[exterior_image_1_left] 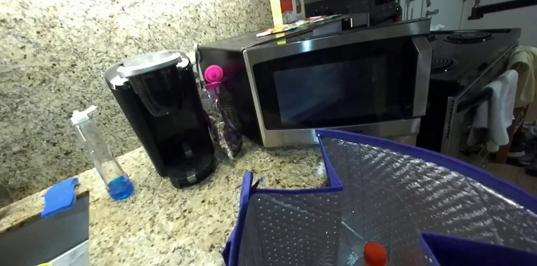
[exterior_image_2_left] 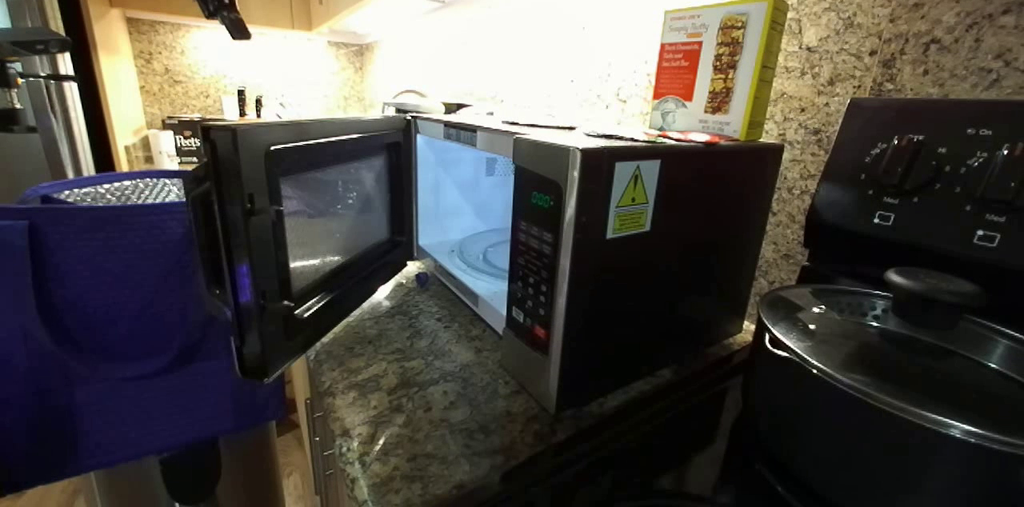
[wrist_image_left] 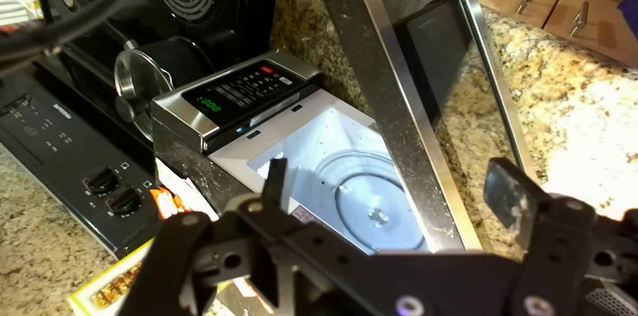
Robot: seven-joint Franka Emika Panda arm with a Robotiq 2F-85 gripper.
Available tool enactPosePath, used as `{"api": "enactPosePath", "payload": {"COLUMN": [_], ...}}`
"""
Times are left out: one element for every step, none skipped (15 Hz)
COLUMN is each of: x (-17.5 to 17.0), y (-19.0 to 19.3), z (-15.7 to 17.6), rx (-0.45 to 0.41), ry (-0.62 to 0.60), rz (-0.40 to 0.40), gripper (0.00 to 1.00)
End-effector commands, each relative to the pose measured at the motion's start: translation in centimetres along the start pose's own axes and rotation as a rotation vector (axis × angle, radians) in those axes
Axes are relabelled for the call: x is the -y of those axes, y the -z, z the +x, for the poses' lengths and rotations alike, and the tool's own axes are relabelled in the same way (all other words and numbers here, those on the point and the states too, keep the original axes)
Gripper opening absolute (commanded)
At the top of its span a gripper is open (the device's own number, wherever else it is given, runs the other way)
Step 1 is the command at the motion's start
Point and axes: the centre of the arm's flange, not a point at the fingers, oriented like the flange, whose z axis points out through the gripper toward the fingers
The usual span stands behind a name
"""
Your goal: Put the pink bottle in the blue bag
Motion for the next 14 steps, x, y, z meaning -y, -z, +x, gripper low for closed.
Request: {"api": "enactPosePath", "payload": {"x": [-0.5,-0.6,-0.8,-0.8,-0.9,-0.9,-0.9,-0.5,0.0,0.6,1.6,2.6,3.8,5.0], "y": [0.0,0.2,0.3,0.4,0.4,0.5,0.4,0.4,0.4,0.3,0.2,0.2,0.0,-0.2], "z": [2.1,3.5,5.0,6.7,8.0,9.6,11.0,12.6,14.1,15.4,16.8,17.9,18.9,19.7], "rx": [-0.116,-0.151,-0.175,-0.2,-0.228,-0.251,-0.273,-0.294,-0.313,-0.333,-0.346,-0.358,-0.367,-0.374], "ry": [0.156,0.199,0.246,0.292,0.334,0.379,0.424,0.468,0.513,0.557,0.603,0.651,0.7,0.749], "rz": [0.002,0.012,0.025,0.038,0.055,0.074,0.086,0.097,0.108,0.119,0.129,0.14,0.153,0.166], "gripper": [1.0,1.0,1.0,1.0,1.0,1.0,1.0,1.0,1.0,1.0,1.0,1.0,1.0,1.0]}}
